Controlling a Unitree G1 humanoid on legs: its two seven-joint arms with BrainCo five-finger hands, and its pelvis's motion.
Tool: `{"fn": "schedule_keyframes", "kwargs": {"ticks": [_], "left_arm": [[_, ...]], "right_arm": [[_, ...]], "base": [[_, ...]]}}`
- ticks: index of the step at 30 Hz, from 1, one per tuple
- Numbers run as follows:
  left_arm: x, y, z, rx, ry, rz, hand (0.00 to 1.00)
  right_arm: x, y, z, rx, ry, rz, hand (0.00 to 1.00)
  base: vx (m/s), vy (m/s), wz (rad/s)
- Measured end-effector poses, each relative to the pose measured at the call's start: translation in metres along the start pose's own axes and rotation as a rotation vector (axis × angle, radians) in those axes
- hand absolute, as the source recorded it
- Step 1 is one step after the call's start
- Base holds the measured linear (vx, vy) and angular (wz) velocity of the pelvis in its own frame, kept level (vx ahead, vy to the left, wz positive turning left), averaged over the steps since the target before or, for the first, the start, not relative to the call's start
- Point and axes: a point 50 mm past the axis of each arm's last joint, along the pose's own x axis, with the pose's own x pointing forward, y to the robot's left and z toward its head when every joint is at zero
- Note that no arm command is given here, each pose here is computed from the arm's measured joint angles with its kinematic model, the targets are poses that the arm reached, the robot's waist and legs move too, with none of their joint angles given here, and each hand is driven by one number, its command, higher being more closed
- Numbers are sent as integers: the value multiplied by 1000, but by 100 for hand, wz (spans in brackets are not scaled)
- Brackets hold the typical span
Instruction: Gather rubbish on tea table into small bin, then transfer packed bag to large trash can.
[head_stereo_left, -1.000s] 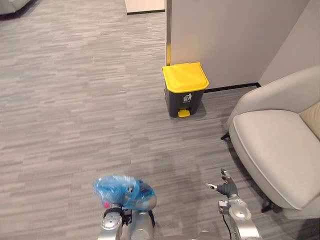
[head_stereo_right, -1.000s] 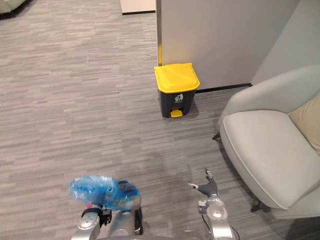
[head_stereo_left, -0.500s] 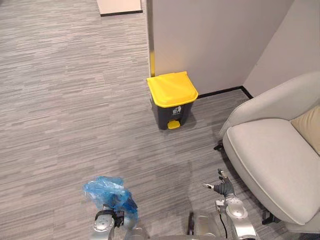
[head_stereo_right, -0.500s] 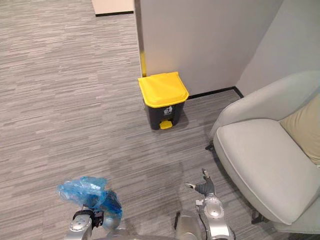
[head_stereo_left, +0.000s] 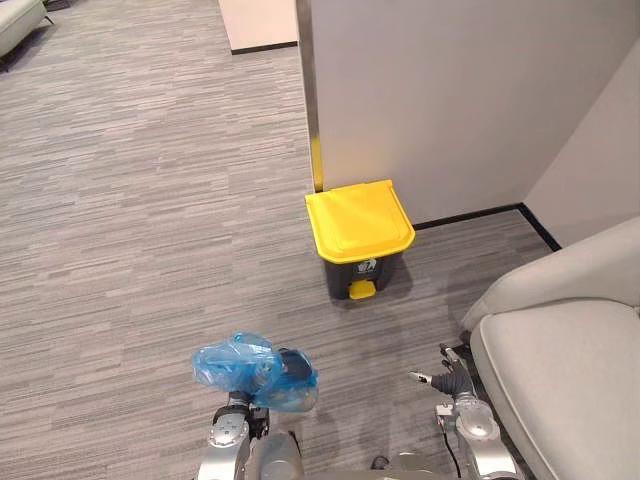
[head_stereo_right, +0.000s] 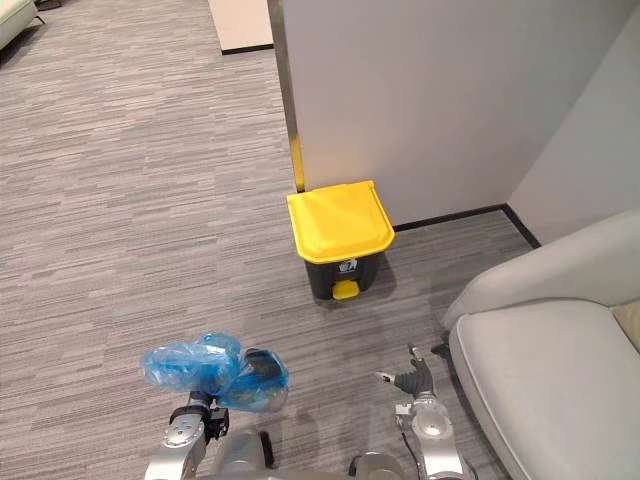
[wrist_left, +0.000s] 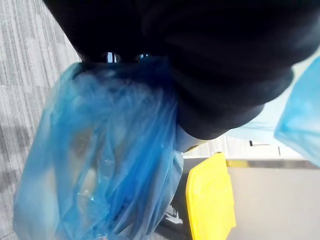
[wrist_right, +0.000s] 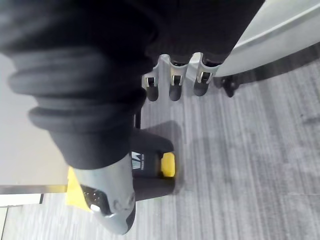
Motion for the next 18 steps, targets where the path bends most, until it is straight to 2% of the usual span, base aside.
{"fn": "schedule_keyframes", "kwargs": {"ticks": [10,18], "left_arm": [[-4,19,-11,13,40,58,100],[-5,19,-14,46,52,53,100]], "right_arm": [[8,-1,4,8,6,-23,0],[1,0,-11,-2,52,-18,0]], "base": [[291,149,-31],[267,-78,6]]}}
